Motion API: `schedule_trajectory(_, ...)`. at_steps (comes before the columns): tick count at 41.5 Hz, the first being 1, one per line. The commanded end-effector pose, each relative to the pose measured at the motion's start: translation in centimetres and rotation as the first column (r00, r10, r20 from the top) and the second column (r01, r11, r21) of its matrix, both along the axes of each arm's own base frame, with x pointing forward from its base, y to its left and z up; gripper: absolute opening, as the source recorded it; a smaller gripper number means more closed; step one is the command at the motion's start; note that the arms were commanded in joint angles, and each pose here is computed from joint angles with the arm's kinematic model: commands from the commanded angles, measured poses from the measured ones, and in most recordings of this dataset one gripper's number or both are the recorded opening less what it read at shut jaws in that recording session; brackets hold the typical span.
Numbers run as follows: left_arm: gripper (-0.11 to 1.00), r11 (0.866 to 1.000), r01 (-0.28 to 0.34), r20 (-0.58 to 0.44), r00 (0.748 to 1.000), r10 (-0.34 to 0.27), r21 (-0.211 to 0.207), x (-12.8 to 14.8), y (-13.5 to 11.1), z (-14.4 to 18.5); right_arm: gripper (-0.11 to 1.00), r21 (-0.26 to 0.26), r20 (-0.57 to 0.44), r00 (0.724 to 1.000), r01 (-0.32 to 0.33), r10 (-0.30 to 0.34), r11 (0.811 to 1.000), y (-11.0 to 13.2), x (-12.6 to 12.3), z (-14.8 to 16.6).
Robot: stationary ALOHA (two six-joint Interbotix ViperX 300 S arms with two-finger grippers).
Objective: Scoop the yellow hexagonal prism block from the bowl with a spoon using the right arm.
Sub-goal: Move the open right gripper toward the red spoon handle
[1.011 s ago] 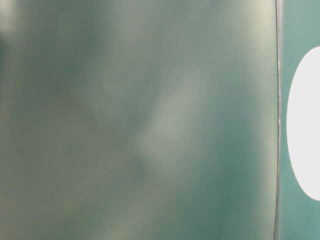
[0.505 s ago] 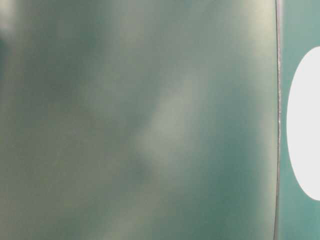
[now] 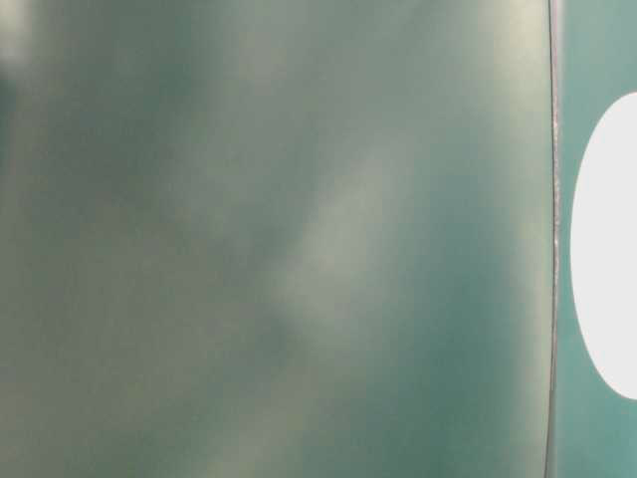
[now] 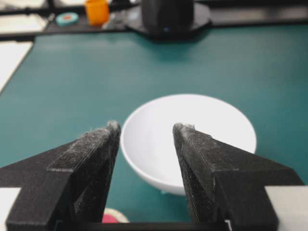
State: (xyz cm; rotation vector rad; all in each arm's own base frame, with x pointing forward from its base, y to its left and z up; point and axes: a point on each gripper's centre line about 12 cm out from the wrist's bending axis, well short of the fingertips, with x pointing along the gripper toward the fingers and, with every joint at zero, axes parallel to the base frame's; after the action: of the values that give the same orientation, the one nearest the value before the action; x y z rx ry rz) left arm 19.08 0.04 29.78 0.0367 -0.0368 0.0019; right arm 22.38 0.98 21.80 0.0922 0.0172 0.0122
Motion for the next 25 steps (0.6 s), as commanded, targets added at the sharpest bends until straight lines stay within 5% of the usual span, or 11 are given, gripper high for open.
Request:
schedule_trajectory(1, 0.01, 1.000, 0.000, 0.026, 1.000, -0.001, 0.005, 0.3, 0.0, 1.0, 0.54, 0.016, 0.027, 1.000, -0.005, 0.004, 1.000, 0.3, 0.3, 0.0)
schedule_trajectory(25, 0.01, 1.000, 0.000, 0.021, 1.000, -0.001, 0.005, 0.3, 0.0, 0.9, 0.54, 0.077, -0.032, 0.999, -0.009, 0.012, 0.997, 2.5, 0.0, -5.0)
